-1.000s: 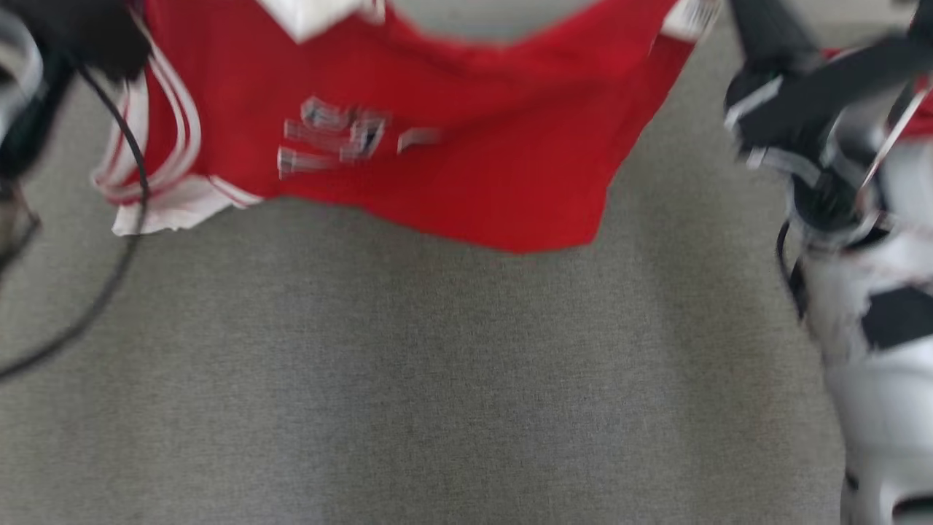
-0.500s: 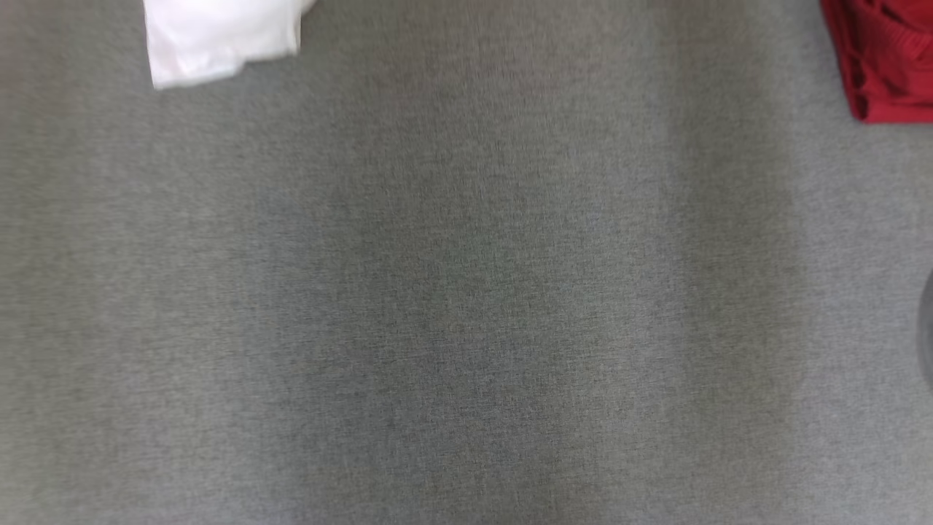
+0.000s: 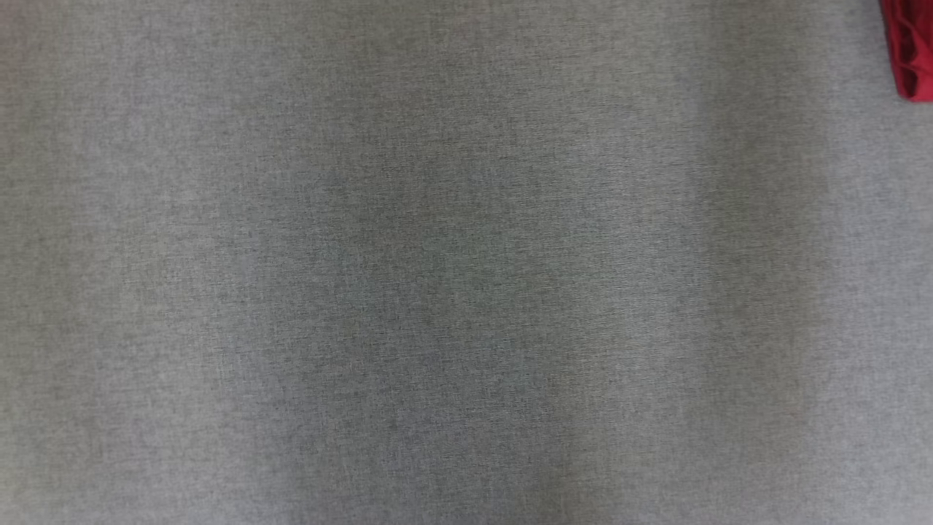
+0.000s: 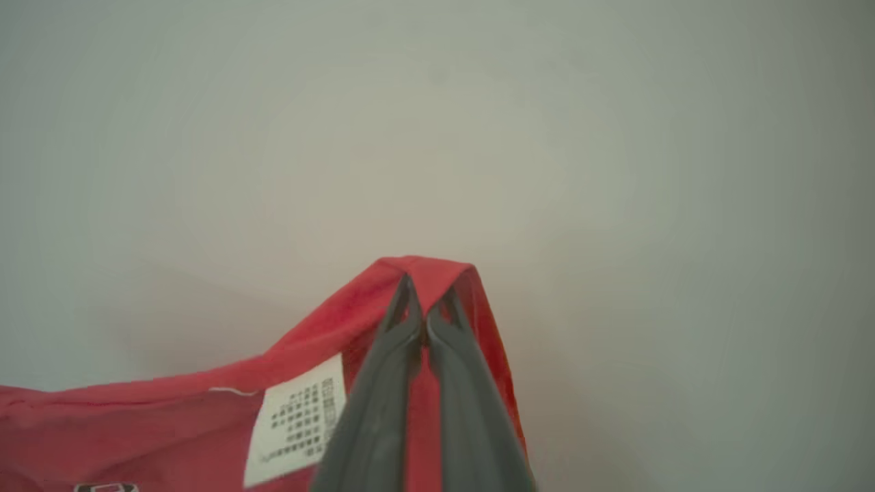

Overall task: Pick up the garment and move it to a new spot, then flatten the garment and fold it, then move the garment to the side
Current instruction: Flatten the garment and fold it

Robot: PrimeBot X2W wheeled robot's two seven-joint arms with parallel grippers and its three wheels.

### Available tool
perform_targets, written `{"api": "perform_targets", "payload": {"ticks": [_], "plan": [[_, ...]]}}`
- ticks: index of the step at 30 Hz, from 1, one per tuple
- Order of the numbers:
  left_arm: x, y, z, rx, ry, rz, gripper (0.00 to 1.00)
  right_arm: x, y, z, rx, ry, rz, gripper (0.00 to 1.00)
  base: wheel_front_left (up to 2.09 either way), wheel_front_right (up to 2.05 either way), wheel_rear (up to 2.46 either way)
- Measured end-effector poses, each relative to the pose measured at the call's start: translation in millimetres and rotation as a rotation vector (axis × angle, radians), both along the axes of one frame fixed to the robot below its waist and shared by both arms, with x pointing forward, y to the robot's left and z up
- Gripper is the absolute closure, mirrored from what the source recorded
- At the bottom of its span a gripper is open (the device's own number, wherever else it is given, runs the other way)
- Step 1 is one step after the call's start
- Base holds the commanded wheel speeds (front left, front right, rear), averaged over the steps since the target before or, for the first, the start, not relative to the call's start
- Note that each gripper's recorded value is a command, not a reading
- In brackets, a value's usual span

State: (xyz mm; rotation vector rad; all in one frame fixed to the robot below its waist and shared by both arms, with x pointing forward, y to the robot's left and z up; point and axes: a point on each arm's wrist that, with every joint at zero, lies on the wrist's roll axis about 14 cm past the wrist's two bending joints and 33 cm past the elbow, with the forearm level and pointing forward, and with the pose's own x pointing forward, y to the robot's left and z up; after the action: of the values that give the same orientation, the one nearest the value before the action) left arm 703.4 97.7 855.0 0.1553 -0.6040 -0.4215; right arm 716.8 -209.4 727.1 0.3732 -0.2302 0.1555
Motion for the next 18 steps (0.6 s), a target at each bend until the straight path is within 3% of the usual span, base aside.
{"api": "perform_targets", "payload": {"ticks": [18], "plan": [[14.7, -7.6, -45.4, -0.021, 0.074, -0.047, 1.00, 6.4, -6.7, -38.5, -0.056, 0.073, -0.012, 1.00, 0.00, 0.00, 0.00]]}}
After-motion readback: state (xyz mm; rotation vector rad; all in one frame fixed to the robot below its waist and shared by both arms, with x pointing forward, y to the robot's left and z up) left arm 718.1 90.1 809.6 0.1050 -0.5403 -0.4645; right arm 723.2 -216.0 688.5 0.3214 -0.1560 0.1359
